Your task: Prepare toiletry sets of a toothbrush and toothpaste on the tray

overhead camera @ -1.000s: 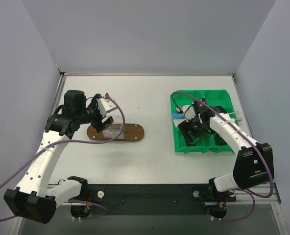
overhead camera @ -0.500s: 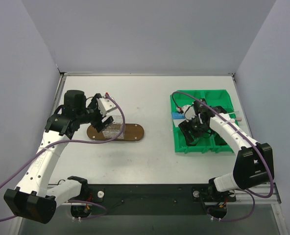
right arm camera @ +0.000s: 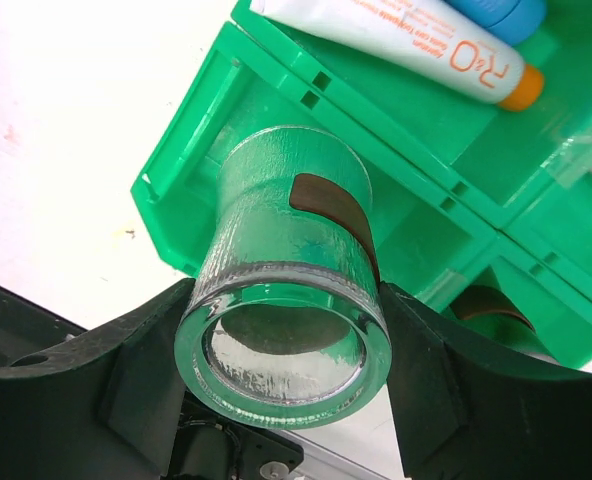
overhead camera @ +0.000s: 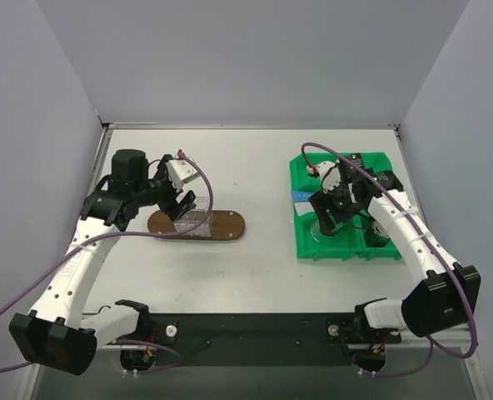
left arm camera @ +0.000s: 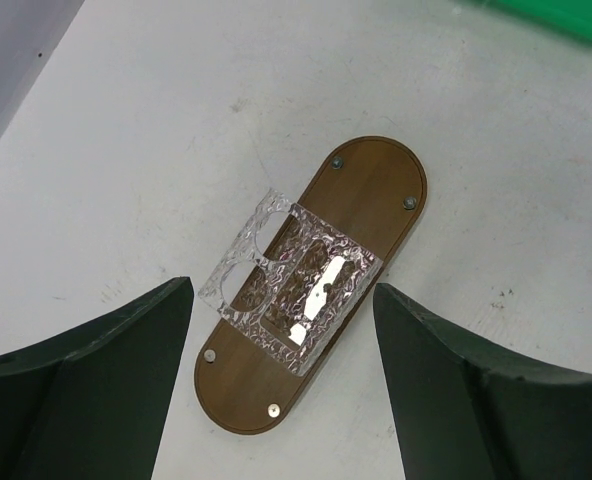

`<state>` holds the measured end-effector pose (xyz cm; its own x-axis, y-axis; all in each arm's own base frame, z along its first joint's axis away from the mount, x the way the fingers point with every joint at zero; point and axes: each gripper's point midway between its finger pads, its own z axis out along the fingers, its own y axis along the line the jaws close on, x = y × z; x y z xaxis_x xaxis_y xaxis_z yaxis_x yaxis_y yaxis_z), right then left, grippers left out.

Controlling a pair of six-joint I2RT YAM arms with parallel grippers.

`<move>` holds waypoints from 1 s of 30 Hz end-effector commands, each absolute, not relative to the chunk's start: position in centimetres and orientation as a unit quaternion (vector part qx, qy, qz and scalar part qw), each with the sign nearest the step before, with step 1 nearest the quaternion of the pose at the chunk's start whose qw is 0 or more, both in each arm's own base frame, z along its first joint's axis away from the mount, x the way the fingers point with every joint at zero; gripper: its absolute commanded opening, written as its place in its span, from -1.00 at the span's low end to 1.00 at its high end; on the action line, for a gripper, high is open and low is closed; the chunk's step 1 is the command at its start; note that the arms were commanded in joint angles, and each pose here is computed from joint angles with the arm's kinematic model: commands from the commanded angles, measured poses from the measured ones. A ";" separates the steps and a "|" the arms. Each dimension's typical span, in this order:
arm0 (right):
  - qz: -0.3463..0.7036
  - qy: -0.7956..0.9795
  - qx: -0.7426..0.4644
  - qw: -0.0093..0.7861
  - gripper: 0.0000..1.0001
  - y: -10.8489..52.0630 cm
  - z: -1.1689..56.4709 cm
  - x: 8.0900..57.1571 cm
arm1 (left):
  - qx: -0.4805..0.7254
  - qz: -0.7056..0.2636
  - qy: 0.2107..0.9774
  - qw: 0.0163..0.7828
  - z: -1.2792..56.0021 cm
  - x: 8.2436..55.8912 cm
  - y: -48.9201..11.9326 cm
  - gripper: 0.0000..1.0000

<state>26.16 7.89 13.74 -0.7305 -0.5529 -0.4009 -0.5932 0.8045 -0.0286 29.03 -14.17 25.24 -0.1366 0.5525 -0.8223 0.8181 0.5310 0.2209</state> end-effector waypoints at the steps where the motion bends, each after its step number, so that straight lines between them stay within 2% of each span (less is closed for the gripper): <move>1: 0.055 0.920 -0.294 0.254 -1.00 8.2 18.5 26.5 | 0.440 -0.190 0.711 0.514 29.0 30.2 -16.5 0.67; 7: 0.097 0.902 -0.283 0.312 -1.00 9.9 22.9 27.0 | 0.399 -0.282 0.699 0.522 30.1 30.6 -19.4 0.66; 12: 0.148 0.878 -0.284 0.357 -1.00 11.9 26.9 27.3 | 0.378 -0.420 0.675 0.474 30.8 29.6 -23.6 0.66; 20: 0.247 0.813 -0.292 0.438 -1.00 15.7 34.5 27.4 | 0.398 -0.518 0.622 0.431 32.7 27.6 -30.0 0.68; 24: 0.280 0.792 -0.290 0.459 -1.00 16.8 36.1 27.2 | 0.362 -0.580 0.608 0.404 34.6 27.5 -31.4 0.69; 30: 0.322 0.763 -0.299 0.475 -1.00 18.2 37.2 26.8 | 0.358 -0.610 0.586 0.396 35.4 27.5 -33.0 0.69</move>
